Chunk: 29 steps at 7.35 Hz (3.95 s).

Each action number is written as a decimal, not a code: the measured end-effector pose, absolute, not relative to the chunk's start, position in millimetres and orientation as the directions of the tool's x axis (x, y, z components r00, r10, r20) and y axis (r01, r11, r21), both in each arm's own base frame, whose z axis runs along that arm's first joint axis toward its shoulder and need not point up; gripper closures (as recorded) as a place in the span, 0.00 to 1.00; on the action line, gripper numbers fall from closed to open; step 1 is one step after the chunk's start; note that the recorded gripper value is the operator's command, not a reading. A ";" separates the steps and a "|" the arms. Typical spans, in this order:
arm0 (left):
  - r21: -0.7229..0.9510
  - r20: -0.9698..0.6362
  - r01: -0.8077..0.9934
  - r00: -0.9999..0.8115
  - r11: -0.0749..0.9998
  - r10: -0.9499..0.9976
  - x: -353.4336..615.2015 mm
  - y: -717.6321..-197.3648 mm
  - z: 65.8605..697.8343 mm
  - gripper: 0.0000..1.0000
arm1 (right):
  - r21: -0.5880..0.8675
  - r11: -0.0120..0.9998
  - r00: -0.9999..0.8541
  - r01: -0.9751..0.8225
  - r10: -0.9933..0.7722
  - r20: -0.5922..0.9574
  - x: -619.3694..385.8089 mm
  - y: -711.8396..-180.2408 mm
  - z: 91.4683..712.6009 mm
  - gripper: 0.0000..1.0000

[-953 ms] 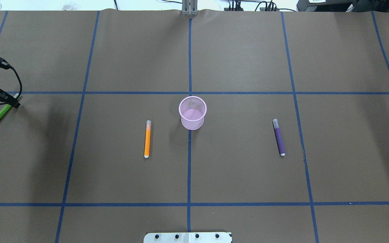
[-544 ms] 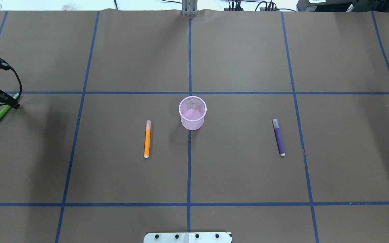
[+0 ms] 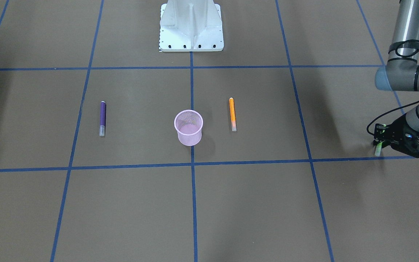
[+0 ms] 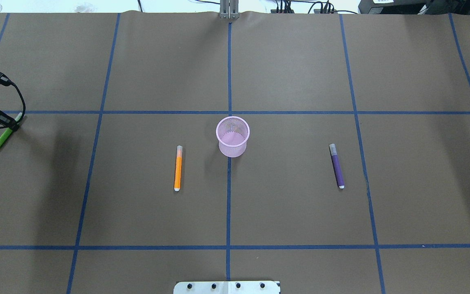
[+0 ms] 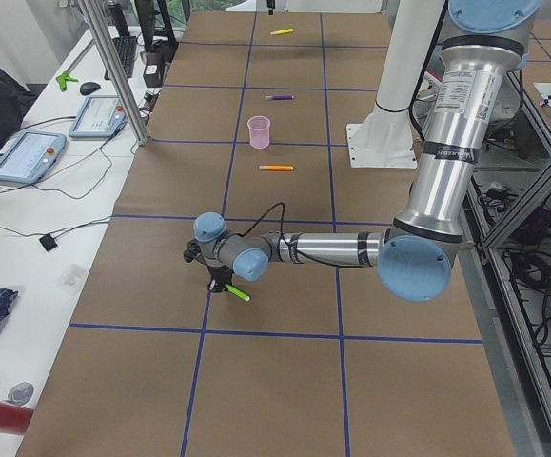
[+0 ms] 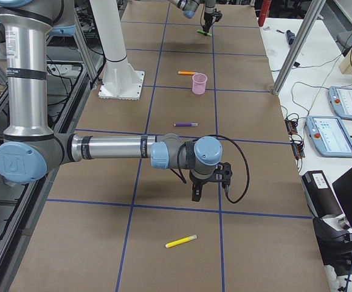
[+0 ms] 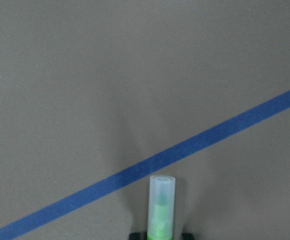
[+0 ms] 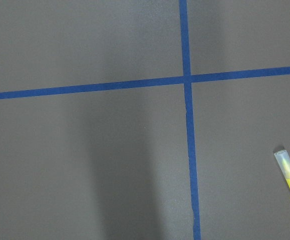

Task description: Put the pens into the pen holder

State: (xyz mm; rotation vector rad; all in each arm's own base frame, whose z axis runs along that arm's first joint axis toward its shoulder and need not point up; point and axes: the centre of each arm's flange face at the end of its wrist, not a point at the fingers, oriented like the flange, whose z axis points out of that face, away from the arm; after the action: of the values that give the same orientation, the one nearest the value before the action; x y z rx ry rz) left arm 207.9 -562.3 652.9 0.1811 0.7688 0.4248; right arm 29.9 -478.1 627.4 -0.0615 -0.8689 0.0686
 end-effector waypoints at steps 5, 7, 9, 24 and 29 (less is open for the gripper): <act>0.415 -0.625 -0.256 0.617 0.873 0.478 192.9 -573.6 591.4 1.00 | 0.010 1.000 0.646 0.026 -0.025 0.763 29.8 -484.1 633.6 0.00; 0.476 -0.618 -0.192 0.622 0.859 0.481 168.7 -593.6 543.8 1.00 | 0.100 0.988 0.637 0.116 -0.152 0.756 29.9 -487.6 673.5 0.00; 0.518 -0.617 -0.146 0.619 0.843 0.486 163.2 -610.5 503.8 1.00 | 0.163 0.968 0.629 0.190 -0.248 0.737 31.7 -484.3 727.1 0.00; 0.634 -0.672 0.096 0.560 0.768 0.485 177.4 -614.0 398.1 1.00 | 0.224 0.944 0.687 0.241 -0.329 0.648 38.0 -466.4 841.0 0.02; 0.635 -0.671 0.094 0.560 0.767 0.486 178.7 -615.7 397.1 1.00 | 0.173 0.951 0.683 0.258 -0.306 0.663 13.6 -464.4 848.8 0.28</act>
State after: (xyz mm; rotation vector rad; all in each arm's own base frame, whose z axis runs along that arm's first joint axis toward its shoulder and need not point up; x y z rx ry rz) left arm 178.7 -615.7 397.1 0.6802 0.9654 0.2532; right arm 13.6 -464.4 848.8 0.0678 -0.7552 -0.3161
